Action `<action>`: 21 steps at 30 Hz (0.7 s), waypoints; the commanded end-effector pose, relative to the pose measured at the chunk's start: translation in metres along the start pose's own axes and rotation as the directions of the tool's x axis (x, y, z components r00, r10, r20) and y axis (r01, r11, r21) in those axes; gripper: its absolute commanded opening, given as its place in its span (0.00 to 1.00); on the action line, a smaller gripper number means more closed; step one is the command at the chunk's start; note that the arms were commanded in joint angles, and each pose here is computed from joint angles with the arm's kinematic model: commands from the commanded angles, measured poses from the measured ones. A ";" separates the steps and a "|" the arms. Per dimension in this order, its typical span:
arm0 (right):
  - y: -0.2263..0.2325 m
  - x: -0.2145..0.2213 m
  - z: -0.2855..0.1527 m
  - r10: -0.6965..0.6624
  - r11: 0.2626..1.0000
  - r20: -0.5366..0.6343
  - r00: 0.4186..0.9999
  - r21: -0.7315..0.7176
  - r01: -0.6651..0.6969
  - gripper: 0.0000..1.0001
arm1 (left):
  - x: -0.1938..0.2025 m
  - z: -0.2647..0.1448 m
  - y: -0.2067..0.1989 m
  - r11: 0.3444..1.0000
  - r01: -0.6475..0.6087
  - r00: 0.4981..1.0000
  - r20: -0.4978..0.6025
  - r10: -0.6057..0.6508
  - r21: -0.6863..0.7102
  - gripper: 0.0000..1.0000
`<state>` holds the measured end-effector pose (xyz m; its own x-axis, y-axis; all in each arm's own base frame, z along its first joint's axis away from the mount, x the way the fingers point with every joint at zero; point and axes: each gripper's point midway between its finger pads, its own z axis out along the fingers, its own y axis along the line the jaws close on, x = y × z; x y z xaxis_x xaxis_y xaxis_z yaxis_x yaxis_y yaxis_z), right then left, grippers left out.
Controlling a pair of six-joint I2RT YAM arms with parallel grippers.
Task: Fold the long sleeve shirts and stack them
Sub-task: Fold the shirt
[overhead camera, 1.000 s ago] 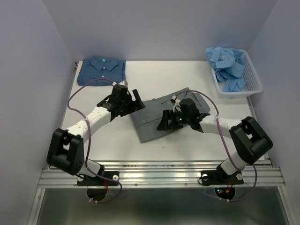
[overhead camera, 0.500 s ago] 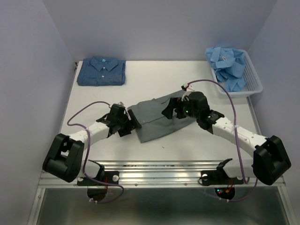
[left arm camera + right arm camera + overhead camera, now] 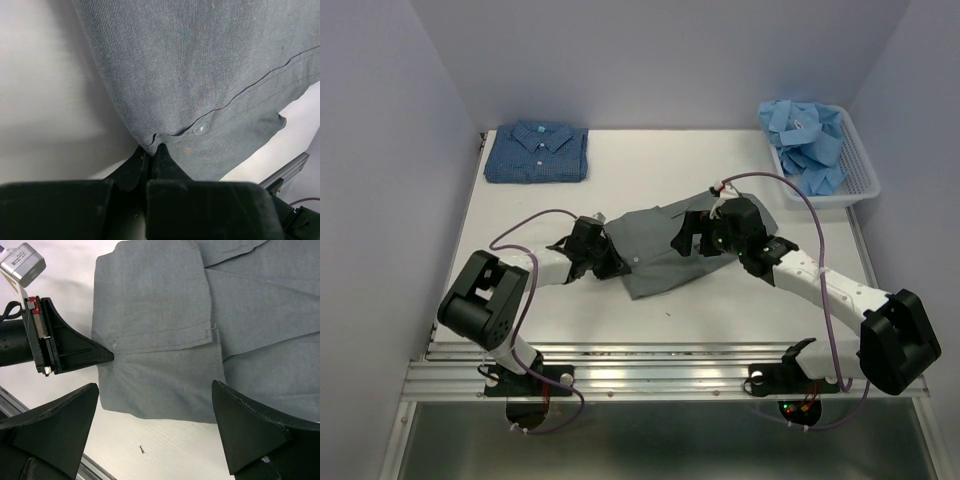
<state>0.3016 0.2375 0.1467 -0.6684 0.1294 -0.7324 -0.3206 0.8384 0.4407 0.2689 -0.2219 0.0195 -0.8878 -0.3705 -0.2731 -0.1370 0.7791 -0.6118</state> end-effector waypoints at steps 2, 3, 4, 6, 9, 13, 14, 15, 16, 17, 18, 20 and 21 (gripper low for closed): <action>-0.010 -0.006 -0.002 -0.031 0.998 0.029 0.999 0.049 0.029 1.00 | 0.003 0.009 0.002 0.998 -0.043 0.999 -0.032 0.041 -0.055 0.00; -0.011 -0.005 -0.002 -0.046 0.998 0.024 0.999 0.050 0.044 1.00 | 0.000 0.006 0.000 0.997 -0.043 0.999 -0.025 0.042 -0.058 0.00; -0.011 -0.005 0.000 -0.074 0.996 0.016 0.997 0.047 0.073 1.00 | 0.004 0.001 0.006 0.995 -0.036 0.998 -0.045 0.032 -0.094 0.00; -0.010 -0.003 0.002 -0.089 0.995 -0.017 0.996 0.046 0.089 1.00 | 0.002 -0.011 0.008 0.989 -0.036 0.999 -0.037 0.031 -0.145 0.00; -0.008 -0.015 0.011 -0.102 0.993 -0.034 0.994 0.063 0.104 1.00 | -0.002 -0.042 0.011 0.967 -0.036 0.999 -0.044 0.026 -0.253 0.00; 0.001 -0.005 0.026 -0.160 0.987 -0.109 0.981 -0.011 0.160 0.96 | -0.018 -0.082 -0.001 0.949 -0.032 0.999 0.001 0.034 -0.313 0.00; 0.011 -0.007 0.030 -0.178 0.984 -0.110 0.978 -0.040 0.175 0.94 | -0.013 -0.088 -0.001 0.948 -0.025 1.000 -0.014 0.022 -0.316 0.00; 0.009 -0.001 0.040 -0.174 0.985 -0.136 0.975 -0.044 0.170 0.92 | -0.012 -0.095 -0.008 0.957 -0.026 1.000 -0.008 0.024 -0.290 0.00; 0.019 -0.002 0.045 -0.166 0.985 -0.138 0.976 -0.073 0.157 0.89 | -0.009 -0.099 -0.008 0.958 -0.024 1.000 -0.016 0.020 -0.287 0.00; 0.019 -0.002 0.052 -0.162 0.986 -0.147 0.976 -0.071 0.153 0.75 | -0.008 -0.102 -0.010 0.959 -0.016 1.000 -0.018 0.012 -0.283 0.00; 0.018 -0.001 0.057 -0.160 0.986 -0.159 0.974 -0.069 0.151 0.66 | -0.009 -0.106 -0.012 0.959 -0.009 1.000 -0.009 0.007 -0.282 0.00; 0.018 0.014 0.072 -0.169 0.985 -0.206 0.964 -0.059 0.160 0.44 | -0.009 -0.114 -0.008 0.949 0.016 1.000 0.003 -0.016 -0.316 0.00; 0.027 0.020 0.080 -0.192 0.980 -0.208 0.959 -0.084 0.178 0.27 | -0.011 -0.116 -0.009 0.948 0.023 1.000 0.015 -0.019 -0.319 0.00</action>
<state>0.3341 0.2741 0.1054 -0.7361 -0.0875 -0.6712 -0.4139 0.8428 0.3440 0.2443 -0.1819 0.1076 -0.8791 -0.3746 -0.2949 -0.2313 0.8760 -0.4231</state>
